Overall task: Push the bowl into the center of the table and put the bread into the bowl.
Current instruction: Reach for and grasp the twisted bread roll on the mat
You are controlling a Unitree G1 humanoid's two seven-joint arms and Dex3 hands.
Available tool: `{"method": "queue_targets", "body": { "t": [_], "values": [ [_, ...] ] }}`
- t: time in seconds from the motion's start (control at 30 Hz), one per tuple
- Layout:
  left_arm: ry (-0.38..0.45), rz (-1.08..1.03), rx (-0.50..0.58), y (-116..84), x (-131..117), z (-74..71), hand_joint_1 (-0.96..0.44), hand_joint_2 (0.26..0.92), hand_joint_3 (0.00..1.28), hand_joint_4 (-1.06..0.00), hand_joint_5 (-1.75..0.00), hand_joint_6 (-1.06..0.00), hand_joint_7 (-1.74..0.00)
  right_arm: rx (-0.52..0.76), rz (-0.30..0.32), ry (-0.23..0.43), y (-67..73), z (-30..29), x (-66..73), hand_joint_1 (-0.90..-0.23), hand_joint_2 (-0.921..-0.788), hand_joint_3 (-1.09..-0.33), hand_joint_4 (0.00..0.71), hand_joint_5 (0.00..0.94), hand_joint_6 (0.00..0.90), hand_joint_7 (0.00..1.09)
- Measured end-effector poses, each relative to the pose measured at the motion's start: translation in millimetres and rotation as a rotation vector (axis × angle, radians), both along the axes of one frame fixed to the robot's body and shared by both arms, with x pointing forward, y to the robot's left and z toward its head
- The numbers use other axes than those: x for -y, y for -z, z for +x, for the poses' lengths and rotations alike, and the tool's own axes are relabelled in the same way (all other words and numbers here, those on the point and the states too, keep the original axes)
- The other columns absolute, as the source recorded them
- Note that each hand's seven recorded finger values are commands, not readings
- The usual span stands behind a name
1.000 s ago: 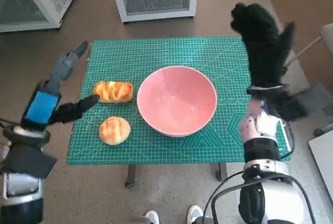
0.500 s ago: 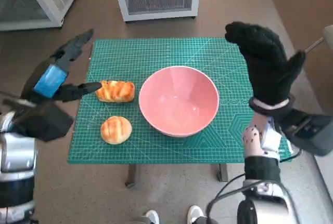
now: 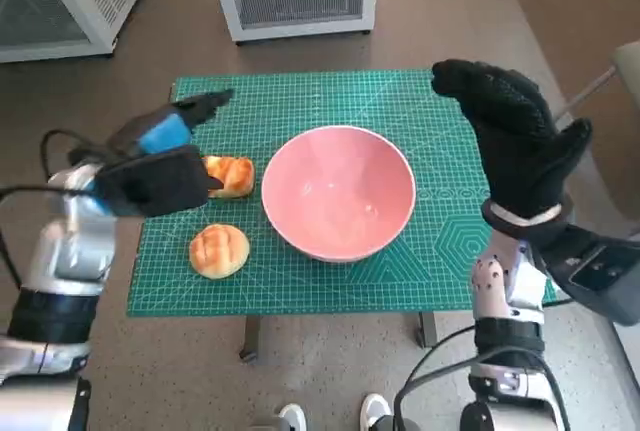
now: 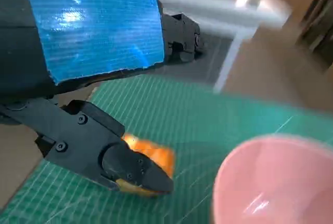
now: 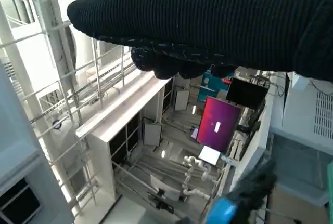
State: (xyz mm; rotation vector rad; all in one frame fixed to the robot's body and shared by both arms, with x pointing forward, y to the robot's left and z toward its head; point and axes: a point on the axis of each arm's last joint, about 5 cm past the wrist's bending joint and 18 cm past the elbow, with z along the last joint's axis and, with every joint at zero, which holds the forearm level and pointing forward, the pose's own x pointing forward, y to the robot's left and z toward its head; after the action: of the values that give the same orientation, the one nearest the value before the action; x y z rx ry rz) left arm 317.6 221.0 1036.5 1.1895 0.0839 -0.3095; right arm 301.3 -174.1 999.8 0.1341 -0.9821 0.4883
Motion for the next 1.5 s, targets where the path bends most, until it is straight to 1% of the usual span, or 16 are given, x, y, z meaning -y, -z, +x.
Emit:
{"method": "queue_targets", "body": {
  "t": [0.37,0.6,0.87,1.0,1.07,1.17,1.2,1.23,1.27,1.3,1.33,1.37,1.4,1.43,1.47,1.5],
  "values": [
    [-0.05,0.101,-0.186,19.9,11.6,16.9,-0.14,0.717,0.0,-0.07,0.0,-0.2,-0.04,-0.005,-0.001,0.003,2.2,-2.1,0.5,-0.529,-0.921,-0.518,0.333,0.009,0.041,0.61],
    [-0.097,0.136,-0.258,31.9,15.7,24.7,-0.16,0.717,0.0,-0.07,0.0,-0.2,-0.03,-0.011,0.0,0.002,2.7,-2.2,-0.3,-0.525,-0.921,-0.519,0.332,0.008,0.044,0.61],
    [-0.157,0.174,-0.305,45.1,18.8,32.2,-0.11,0.718,0.0,-0.08,-0.01,-0.21,-0.02,-0.021,0.003,0.007,4.8,-3.7,-0.5,-0.52,-0.921,-0.519,0.336,0.009,0.041,0.61],
    [-0.18,0.203,-0.304,50.9,19.5,34.5,-0.11,0.731,0.01,-0.12,-0.02,-0.24,-0.03,-0.023,0.007,0.009,5.1,-4.3,-0.7,-0.521,-0.921,-0.52,0.337,0.008,0.038,0.61],
    [-0.187,0.218,-0.294,53.0,20.0,35.4,-0.11,0.75,0.02,-0.15,-0.03,-0.26,-0.04,-0.021,0.007,0.009,4.7,-4.5,-1.0,-0.52,-0.921,-0.52,0.337,0.008,0.036,0.62],
    [-0.193,0.237,-0.27,56.6,20.6,36.1,-0.12,0.771,0.02,-0.22,-0.05,-0.31,-0.06,-0.019,0.008,0.009,4.2,-5.0,-1.4,-0.519,-0.921,-0.52,0.337,0.008,0.037,0.62],
    [-0.194,0.245,-0.261,58.1,20.5,36.1,-0.12,0.782,0.02,-0.25,-0.04,-0.34,-0.06,-0.019,0.008,0.008,4.0,-5.2,-1.6,-0.519,-0.921,-0.519,0.338,0.008,0.037,0.62],
    [-0.196,0.254,-0.248,60.3,20.3,35.9,-0.11,0.801,0.03,-0.32,-0.05,-0.38,-0.07,-0.019,0.008,0.007,3.9,-5.4,-1.9,-0.519,-0.921,-0.519,0.338,0.008,0.038,0.62],
    [-0.193,0.261,-0.231,62.1,20.1,35.5,-0.1,0.826,0.04,-0.43,-0.1,-0.45,-0.1,-0.02,0.008,0.006,3.8,-5.7,-2.2,-0.522,-0.921,-0.518,0.338,0.008,0.038,0.62],
    [-0.189,0.268,-0.212,63.9,19.9,35.1,-0.1,0.837,0.04,-0.48,-0.11,-0.47,-0.1,-0.02,0.008,0.006,3.9,-6.0,-2.3,-0.523,-0.921,-0.517,0.338,0.008,0.038,0.62],
    [-0.182,0.275,-0.188,65.6,19.7,34.6,0.0,0.854,0.05,-0.5,-0.35,-0.52,-0.12,-0.02,0.008,0.006,4.1,-6.4,-2.3,-0.523,-0.921,-0.517,0.339,0.008,0.038,0.62],
    [-0.173,0.282,-0.164,67.0,19.7,34.2,0.12,0.878,0.1,-0.52,-0.71,-0.59,-0.15,-0.022,0.008,0.006,4.5,-6.7,-2.3,-0.524,-0.921,-0.517,0.339,0.008,0.038,0.62],
    [-0.164,0.289,-0.141,68.3,19.6,33.9,0.21,0.893,0.13,-0.54,-0.94,-0.63,-0.17,-0.024,0.008,0.005,4.9,-7.1,-2.2,-0.525,-0.921,-0.517,0.339,0.008,0.038,0.62],
    [-0.157,0.294,-0.117,69.6,19.2,33.4,0.17,0.899,0.13,-0.54,-1.01,-0.62,-0.39,-0.027,0.008,0.005,5.4,-7.5,-2.1,-0.525,-0.921,-0.516,0.339,0.008,0.038,0.62],
    [-0.148,0.297,-0.095,70.5,18.6,33.0,0.11,0.907,0.14,-0.54,-1.15,-0.6,-0.66,-0.029,0.008,0.005,5.7,-7.9,-2.1,-0.525,-0.921,-0.516,0.339,0.007,0.038,0.62],
    [-0.138,0.302,-0.072,71.6,17.7,32.4,0.07,0.912,0.14,-0.55,-1.26,-0.61,-0.79,-0.03,0.008,0.004,6.1,-8.3,-2.1,-0.525,-0.921,-0.516,0.339,0.007,0.038,0.62]
  ]
}}
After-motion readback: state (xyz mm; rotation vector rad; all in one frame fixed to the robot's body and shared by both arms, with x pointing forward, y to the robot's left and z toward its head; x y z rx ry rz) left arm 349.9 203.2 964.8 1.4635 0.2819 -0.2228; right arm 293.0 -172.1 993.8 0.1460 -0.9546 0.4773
